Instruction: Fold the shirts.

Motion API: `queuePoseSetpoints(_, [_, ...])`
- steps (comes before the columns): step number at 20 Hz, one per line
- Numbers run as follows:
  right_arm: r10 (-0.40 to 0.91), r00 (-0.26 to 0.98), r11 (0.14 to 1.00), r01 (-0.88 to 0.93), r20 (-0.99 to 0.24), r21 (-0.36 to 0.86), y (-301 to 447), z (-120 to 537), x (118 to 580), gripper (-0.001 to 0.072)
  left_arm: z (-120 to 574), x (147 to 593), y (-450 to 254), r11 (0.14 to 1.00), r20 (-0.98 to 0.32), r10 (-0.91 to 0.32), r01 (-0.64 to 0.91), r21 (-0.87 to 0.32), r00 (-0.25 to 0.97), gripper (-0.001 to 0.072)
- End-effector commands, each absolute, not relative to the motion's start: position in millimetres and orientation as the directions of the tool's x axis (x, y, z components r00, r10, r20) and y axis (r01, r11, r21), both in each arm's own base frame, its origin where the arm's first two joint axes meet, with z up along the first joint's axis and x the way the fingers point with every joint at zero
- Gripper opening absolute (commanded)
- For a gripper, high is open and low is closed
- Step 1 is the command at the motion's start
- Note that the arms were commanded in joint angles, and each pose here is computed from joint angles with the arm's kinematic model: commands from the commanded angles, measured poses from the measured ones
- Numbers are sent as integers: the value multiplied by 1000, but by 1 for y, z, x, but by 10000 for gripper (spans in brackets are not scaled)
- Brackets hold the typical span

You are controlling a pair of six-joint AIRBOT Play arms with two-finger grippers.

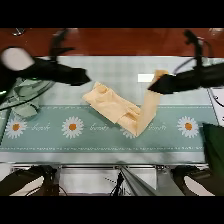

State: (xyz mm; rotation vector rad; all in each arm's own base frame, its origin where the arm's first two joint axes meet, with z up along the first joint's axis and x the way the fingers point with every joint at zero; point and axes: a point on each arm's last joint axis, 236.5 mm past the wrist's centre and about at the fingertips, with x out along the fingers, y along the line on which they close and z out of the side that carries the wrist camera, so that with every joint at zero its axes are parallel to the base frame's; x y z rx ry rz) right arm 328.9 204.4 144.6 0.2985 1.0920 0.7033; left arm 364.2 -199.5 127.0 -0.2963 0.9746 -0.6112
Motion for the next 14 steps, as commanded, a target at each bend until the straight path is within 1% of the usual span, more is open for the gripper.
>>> queuePoseSetpoints(1, [686, 176, 691, -458, -706, 559, 294, 115, 364, 16, 146, 326, -97, 882, -637, -443, 178, -436, 631, 38])
queuePoseSetpoints(4, [693, 114, 663, -489, -712, 567, 352, 80, 385, 16, 148, 290, -61, 903, -590, -348, 93, -419, 729, 39])
queuePoseSetpoints(6, [693, 103, 658, -494, -713, 568, 377, 57, 400, 17, 144, 276, -52, 907, -573, -311, 58, -416, 758, 38])
queuePoseSetpoints(8, [695, 89, 658, -477, -713, 582, 391, 38, 410, 16, 137, 267, -51, 903, -573, -307, 42, -427, 760, 38])
queuePoseSetpoints(12, [717, 56, 645, -431, -695, 631, 407, 16, 417, 17, 120, 262, -55, 898, -611, -324, 32, -438, 722, 38])
queuePoseSetpoints(14, [724, 78, 645, -429, -685, 633, 410, 16, 423, 17, 113, 262, -54, 897, -620, -325, 24, -442, 714, 38])
